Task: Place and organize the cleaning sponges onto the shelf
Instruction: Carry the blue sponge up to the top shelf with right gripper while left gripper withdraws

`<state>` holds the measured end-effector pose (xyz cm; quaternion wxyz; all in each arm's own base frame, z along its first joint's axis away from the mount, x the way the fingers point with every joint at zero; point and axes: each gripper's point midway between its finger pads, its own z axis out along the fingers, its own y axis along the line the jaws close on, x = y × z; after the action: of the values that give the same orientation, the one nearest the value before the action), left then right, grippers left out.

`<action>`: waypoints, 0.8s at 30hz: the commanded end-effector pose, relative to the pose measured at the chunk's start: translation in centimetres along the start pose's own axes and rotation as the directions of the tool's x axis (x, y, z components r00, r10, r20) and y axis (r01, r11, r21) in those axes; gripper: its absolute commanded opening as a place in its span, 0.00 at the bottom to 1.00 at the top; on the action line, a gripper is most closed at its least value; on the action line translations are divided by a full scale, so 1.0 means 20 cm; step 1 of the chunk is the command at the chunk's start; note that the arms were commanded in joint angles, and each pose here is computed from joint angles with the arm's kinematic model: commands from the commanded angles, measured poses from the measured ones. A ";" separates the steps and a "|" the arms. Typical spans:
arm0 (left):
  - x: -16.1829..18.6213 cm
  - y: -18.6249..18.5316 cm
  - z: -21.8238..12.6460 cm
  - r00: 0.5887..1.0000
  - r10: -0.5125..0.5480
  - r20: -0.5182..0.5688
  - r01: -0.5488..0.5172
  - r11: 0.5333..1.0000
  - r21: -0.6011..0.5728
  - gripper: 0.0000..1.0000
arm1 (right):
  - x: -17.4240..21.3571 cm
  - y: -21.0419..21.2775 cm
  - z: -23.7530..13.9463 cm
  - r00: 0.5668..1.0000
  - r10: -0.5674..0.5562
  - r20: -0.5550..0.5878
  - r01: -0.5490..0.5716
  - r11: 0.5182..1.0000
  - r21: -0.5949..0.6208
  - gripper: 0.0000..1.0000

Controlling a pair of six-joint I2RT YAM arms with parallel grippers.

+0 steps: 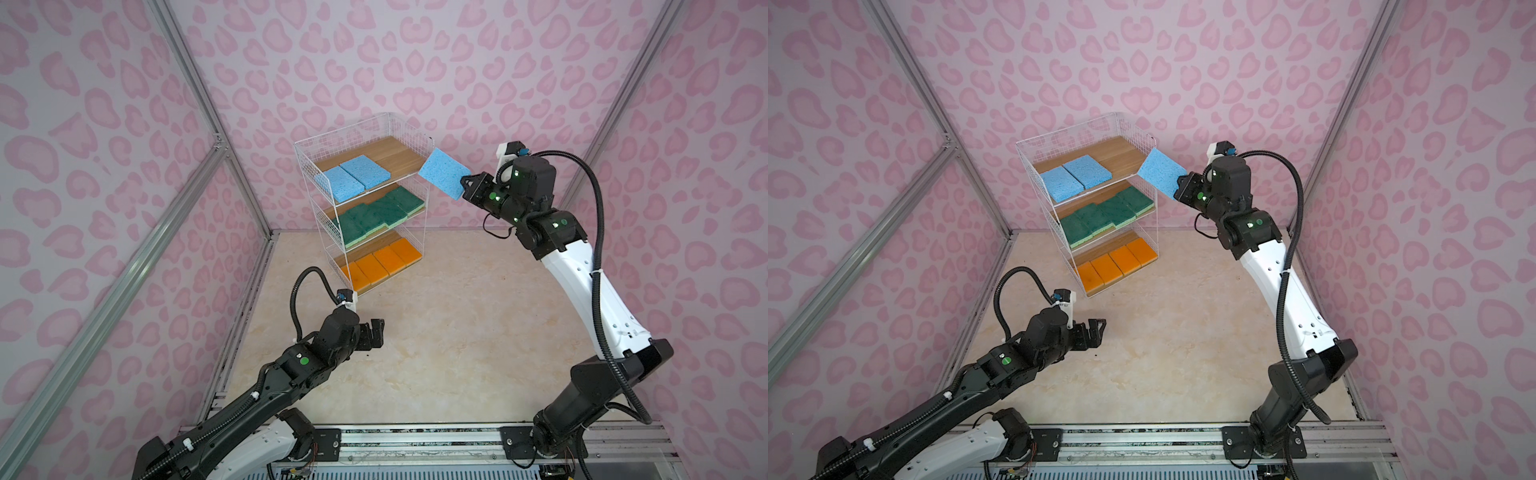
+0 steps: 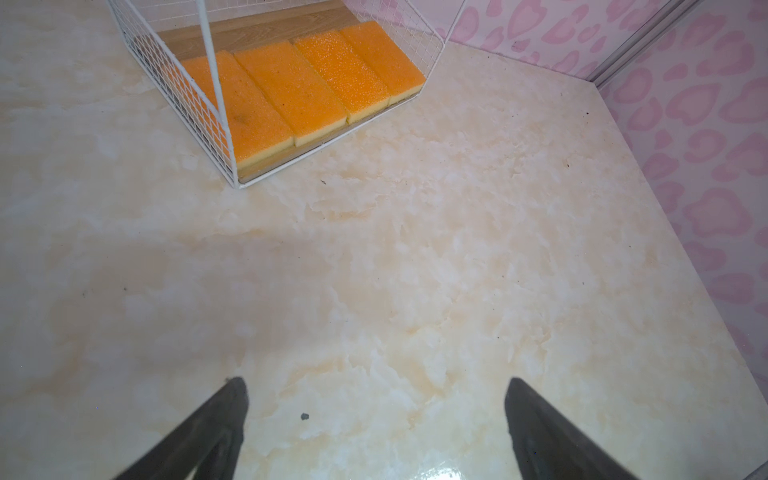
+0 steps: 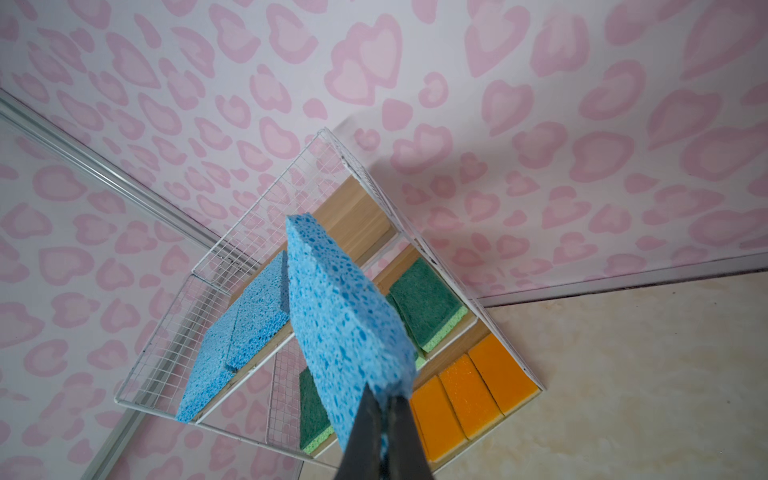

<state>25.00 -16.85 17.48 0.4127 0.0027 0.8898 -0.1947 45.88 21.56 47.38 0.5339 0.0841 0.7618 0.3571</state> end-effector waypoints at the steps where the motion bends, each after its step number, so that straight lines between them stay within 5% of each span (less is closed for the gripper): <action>1: 0.00 0.03 0.00 1.000 -0.004 0.007 0.004 1.000 -0.023 0.98 | 0.00 0.03 0.07 1.000 -0.012 0.005 0.012 1.000 0.000 0.00; 10: 0.08 0.03 0.03 0.999 -0.015 -0.040 0.015 1.000 -0.006 0.98 | -0.06 0.23 0.26 0.999 -0.002 0.045 0.006 0.996 -0.084 0.00; 24: 0.13 0.03 0.04 0.998 -0.020 -0.062 0.020 1.000 0.008 0.98 | 0.00 0.26 0.57 0.993 0.068 0.093 -0.049 0.980 -0.194 0.00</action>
<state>23.94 -16.74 14.87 0.3823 0.0019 0.9027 -0.1973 54.32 29.99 47.17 0.5450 0.0808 0.7188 0.4241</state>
